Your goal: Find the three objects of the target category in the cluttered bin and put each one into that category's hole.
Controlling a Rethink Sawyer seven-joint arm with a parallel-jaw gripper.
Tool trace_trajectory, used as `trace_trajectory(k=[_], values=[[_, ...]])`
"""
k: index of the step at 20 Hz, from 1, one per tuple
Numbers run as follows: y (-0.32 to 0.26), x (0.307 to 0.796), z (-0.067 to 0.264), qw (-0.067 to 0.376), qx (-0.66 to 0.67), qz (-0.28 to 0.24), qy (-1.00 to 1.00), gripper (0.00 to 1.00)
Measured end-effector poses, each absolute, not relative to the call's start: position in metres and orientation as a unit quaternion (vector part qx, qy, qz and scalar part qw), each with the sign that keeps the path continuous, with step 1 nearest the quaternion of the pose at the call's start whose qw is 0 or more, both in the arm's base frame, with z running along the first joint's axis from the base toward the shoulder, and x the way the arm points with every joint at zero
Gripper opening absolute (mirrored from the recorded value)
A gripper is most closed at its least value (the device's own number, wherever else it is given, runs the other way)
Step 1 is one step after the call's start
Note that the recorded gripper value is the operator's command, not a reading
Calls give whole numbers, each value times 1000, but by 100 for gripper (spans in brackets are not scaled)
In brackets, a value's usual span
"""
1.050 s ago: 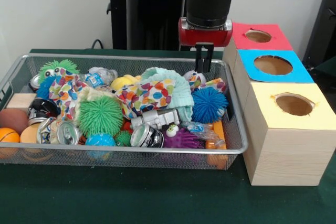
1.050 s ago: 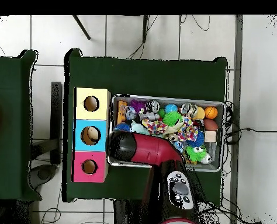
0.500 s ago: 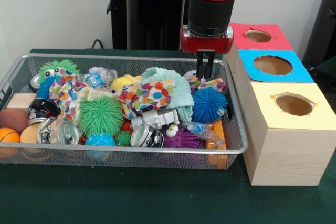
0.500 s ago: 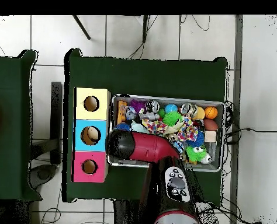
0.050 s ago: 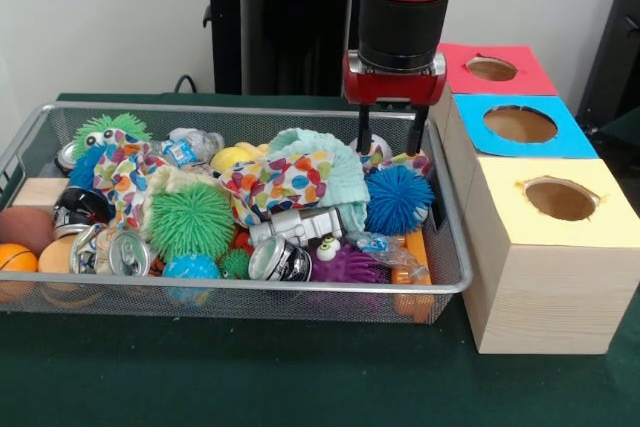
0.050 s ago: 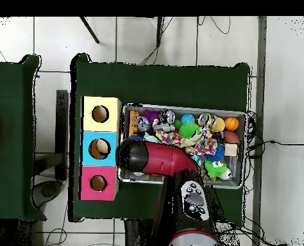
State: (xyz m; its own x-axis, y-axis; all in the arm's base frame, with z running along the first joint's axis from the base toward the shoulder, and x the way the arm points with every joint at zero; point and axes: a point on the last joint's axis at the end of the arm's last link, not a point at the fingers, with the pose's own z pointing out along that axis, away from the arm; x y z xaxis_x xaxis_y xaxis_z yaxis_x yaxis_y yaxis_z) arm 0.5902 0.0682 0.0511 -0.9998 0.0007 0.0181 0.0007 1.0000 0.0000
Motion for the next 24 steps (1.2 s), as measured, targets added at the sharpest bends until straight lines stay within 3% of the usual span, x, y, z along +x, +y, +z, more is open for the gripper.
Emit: trace_trajectory(k=[11, 24], values=[[65, 610, 45, -4, 0, 2, -1000, 100], [61, 635, -6, -9, 7, 6, -1000, 100]])
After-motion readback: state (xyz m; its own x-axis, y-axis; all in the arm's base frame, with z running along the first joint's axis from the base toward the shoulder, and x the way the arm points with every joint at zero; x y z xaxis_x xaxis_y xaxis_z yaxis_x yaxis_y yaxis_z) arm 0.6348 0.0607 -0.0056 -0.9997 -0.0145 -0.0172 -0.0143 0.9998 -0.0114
